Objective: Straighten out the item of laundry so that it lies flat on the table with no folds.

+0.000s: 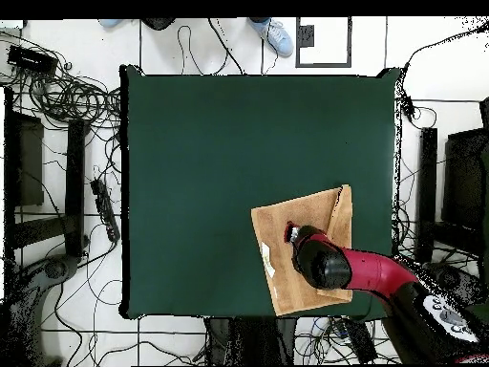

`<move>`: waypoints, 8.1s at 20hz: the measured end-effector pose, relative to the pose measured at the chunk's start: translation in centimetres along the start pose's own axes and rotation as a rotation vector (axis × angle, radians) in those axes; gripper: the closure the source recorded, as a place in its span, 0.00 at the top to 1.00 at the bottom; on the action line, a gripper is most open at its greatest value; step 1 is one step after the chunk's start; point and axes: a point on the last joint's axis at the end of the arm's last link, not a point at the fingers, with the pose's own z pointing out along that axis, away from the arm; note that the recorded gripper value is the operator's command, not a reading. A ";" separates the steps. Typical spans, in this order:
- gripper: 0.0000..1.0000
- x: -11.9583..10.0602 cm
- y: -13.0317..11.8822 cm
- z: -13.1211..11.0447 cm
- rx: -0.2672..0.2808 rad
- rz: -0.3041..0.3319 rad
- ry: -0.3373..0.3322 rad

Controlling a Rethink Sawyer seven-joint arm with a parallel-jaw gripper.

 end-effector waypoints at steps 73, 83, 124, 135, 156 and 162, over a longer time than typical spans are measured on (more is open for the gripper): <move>1.00 -4.6 -3.8 0.5 -0.050 -0.007 0.017; 1.00 -5.8 -4.4 -1.0 -0.025 -0.016 -0.009; 1.00 -8.9 -7.9 -1.5 0.063 -0.096 -0.078; 1.00 -8.4 -8.1 0.0 0.058 -0.107 -0.071; 1.00 -8.7 -9.0 -0.5 0.093 -0.162 -0.092; 1.00 -8.8 -9.2 -0.6 0.100 -0.175 -0.097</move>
